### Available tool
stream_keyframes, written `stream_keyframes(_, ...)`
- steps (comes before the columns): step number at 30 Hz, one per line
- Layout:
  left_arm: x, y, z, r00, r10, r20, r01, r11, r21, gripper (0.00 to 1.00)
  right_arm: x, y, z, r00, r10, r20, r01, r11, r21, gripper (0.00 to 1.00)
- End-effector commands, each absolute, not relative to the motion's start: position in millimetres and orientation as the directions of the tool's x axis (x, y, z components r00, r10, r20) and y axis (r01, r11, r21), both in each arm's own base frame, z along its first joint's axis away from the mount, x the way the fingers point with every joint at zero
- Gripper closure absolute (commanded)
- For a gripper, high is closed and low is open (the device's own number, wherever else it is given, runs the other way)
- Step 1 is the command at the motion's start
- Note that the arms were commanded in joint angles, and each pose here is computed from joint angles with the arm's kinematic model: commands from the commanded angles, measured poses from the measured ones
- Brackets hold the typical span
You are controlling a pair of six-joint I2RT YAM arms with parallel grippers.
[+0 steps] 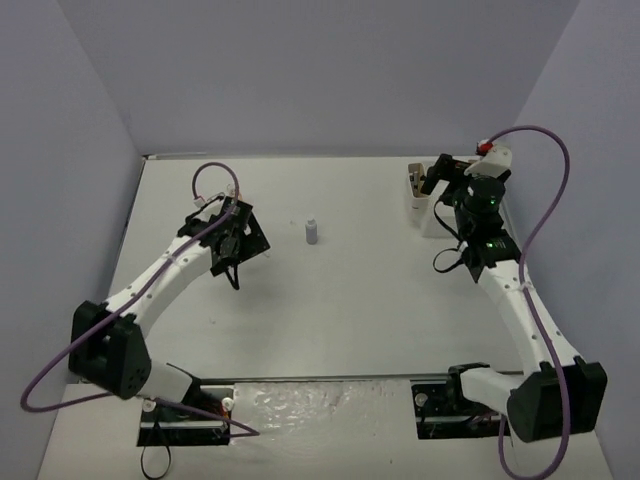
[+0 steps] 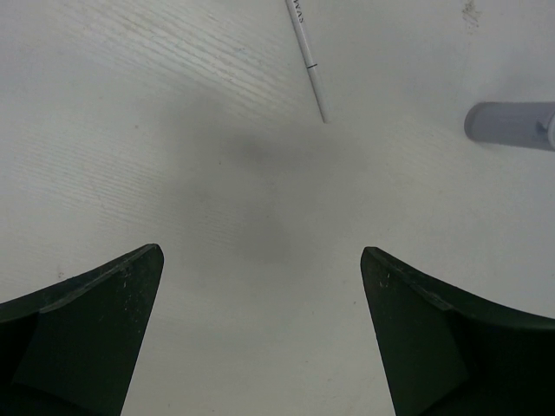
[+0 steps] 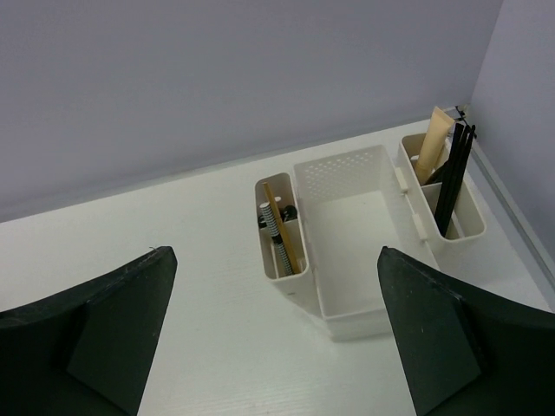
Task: Organize the makeup
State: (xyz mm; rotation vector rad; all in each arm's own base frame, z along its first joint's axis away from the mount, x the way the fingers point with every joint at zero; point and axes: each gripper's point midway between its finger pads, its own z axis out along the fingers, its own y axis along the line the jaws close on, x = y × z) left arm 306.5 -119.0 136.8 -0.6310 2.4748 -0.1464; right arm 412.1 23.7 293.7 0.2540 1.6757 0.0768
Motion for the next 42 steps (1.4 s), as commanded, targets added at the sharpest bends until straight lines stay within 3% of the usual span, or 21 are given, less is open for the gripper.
stream_keyframes(1,339,-124,152,-0.677,-0.532,-0.509,-0.483,0.843,-0.238,0.03,369,33,300,-0.096,0.280,-0.955,0.047,0.960,0.277,0.00)
stream_keyframes(6,363,-133,144,-0.686,-0.539,-0.489,-0.518,0.834,-0.191,0.11,336,31,303,-0.061,0.299,-0.952,0.029,0.954,0.298,0.00)
stream_keyframes(19,396,-143,90,-0.690,-0.573,-0.443,-0.591,0.799,-0.111,0.50,313,36,303,-0.027,0.296,-0.955,0.004,0.955,0.296,0.00)
stream_keyframes(26,404,-139,71,-0.674,-0.585,-0.451,-0.613,0.784,-0.099,0.58,312,39,303,-0.027,0.291,-0.956,-0.004,0.957,0.291,0.00)
stream_keyframes(42,416,-137,43,-0.672,-0.609,-0.421,-0.627,0.771,-0.112,0.67,312,40,298,-0.042,0.287,-0.957,-0.006,0.958,0.288,0.00)
